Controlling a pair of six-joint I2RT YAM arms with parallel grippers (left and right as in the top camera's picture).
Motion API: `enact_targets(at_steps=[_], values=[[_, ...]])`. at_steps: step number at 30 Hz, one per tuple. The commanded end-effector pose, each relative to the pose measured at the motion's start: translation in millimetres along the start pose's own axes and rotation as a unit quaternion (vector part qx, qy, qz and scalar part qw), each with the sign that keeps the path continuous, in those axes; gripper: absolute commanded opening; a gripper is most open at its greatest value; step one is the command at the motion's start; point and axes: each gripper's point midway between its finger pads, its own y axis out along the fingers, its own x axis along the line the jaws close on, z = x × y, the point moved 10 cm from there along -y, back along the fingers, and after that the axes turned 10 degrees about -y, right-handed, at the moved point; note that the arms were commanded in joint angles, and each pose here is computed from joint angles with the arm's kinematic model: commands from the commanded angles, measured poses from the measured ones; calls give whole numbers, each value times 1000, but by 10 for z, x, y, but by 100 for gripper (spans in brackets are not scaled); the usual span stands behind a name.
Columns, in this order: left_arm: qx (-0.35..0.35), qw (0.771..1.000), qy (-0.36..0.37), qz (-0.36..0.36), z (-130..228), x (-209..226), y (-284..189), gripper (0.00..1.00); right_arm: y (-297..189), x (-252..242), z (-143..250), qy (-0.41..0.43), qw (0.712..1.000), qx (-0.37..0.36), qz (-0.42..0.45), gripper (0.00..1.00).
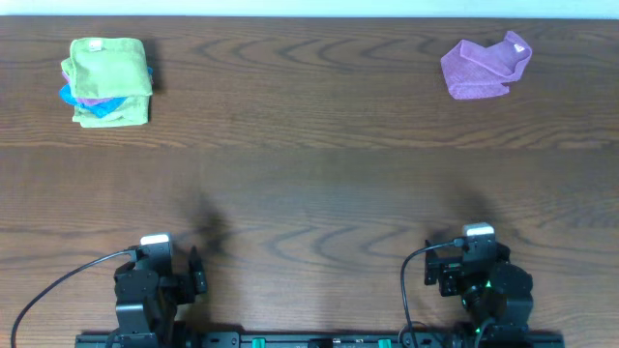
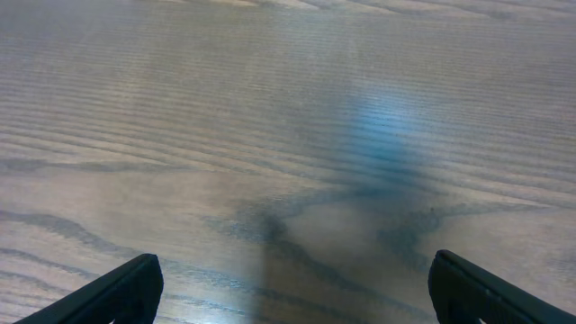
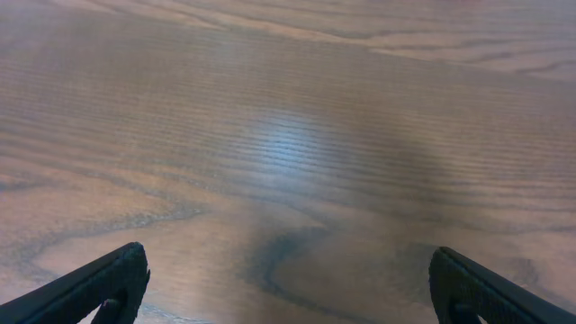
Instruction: Fold the cloth
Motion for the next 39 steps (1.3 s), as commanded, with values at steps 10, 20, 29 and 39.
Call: enact_targets(at_steps=[10,20,29,39], values=[[29,999,15,-20,104,42,12,95,22,-17,40,20,1000,6,14,99],[29,999,16,-20,104,42,12,95,22,-19,34,19,1000,4,15,99],[29,999,16,-20,105,42,12,95,22,-19,34,19,1000,4,15,99],[29,999,16,-20,105,42,12,95,22,-19,34,19,1000,4,15,99]])
